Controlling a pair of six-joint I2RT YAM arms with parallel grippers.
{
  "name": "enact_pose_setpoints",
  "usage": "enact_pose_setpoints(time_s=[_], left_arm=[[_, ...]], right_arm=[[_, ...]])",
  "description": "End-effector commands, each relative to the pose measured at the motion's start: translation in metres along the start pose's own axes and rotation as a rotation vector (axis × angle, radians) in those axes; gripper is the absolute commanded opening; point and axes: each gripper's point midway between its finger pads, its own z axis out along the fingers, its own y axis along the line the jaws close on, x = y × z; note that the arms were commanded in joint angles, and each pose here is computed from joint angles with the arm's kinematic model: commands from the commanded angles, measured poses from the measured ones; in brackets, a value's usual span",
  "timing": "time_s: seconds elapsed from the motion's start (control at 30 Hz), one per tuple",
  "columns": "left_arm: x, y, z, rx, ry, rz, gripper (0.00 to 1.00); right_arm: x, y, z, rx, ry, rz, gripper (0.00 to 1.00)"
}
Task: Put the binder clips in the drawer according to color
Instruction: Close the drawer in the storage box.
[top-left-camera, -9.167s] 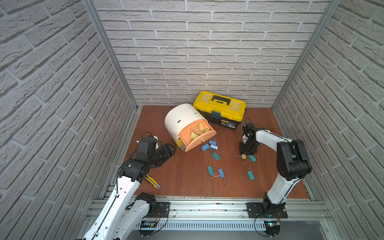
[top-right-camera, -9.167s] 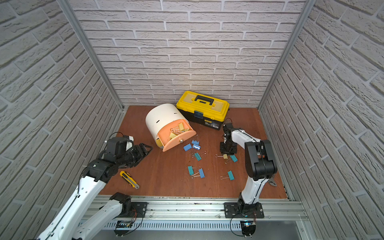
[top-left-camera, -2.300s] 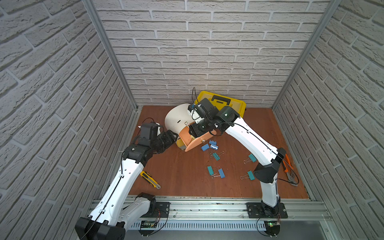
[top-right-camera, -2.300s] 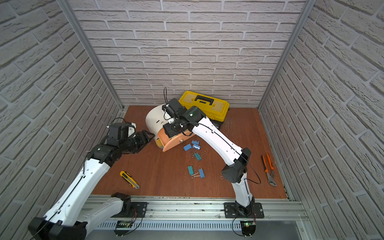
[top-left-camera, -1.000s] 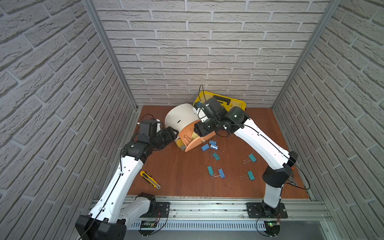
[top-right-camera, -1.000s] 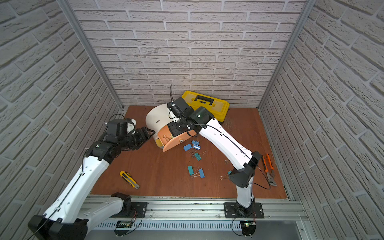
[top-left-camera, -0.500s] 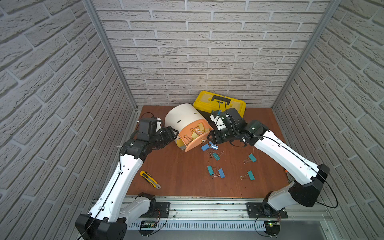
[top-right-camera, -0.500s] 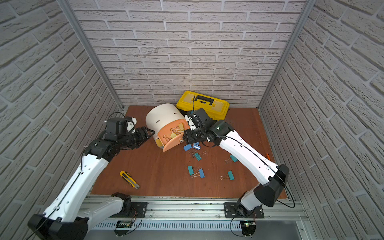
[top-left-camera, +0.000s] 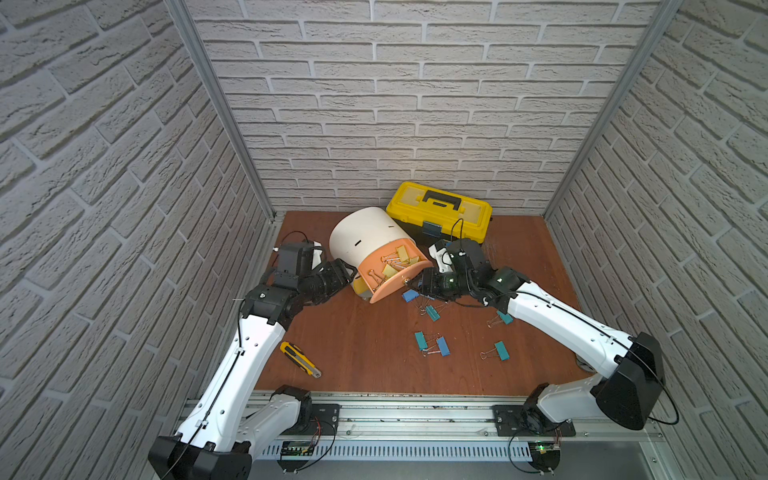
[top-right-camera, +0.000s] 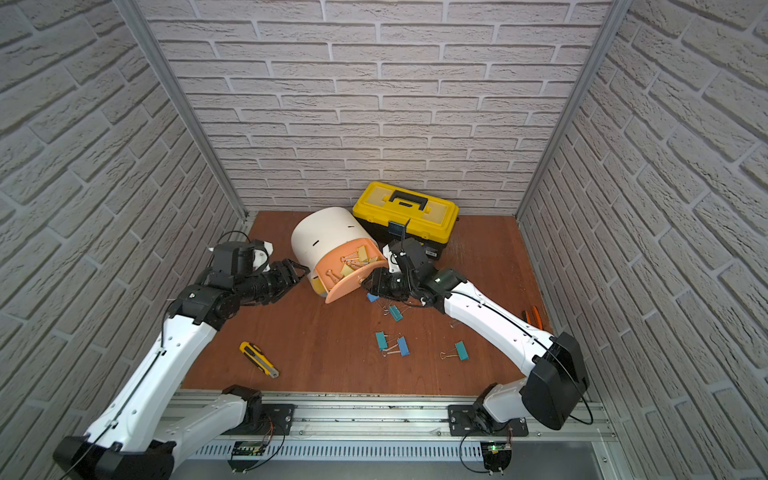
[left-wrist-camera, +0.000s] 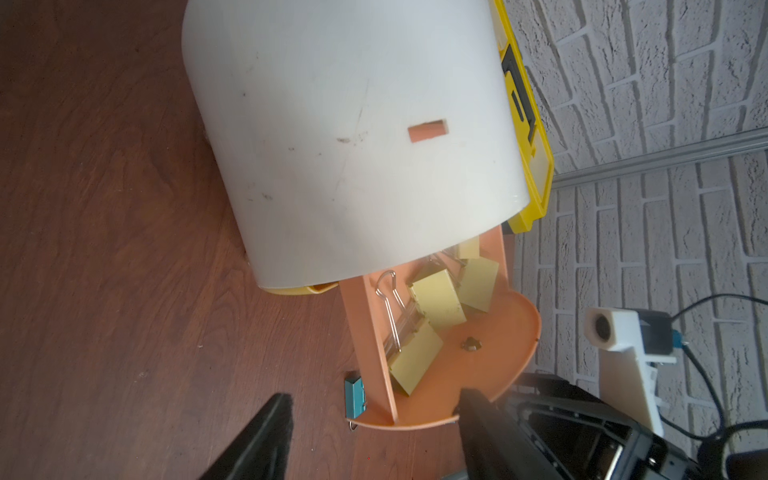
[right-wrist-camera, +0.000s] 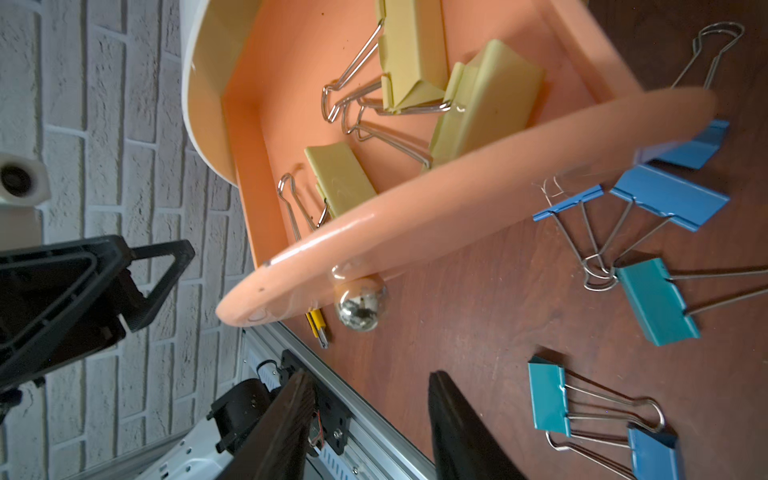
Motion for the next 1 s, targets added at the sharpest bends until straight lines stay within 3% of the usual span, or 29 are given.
enact_pose_setpoints(time_s=[0.0, 0.4, 0.97], left_arm=[[-0.001, -0.003, -0.003, 0.033, -0.019, 0.001, 0.68], [0.001, -0.001, -0.003, 0.027, -0.016, -0.007, 0.69], [0.004, 0.005, -0.004, 0.006, -0.012, -0.013, 0.69]], right_arm=[[-0.016, 0.028, -0.012, -0.150, -0.068, 0.073, 0.47], [-0.017, 0.018, 0.001, -0.248, -0.080, 0.197, 0.45], [-0.018, 0.019, 0.015, -0.305, -0.060, 0.233, 0.38]])
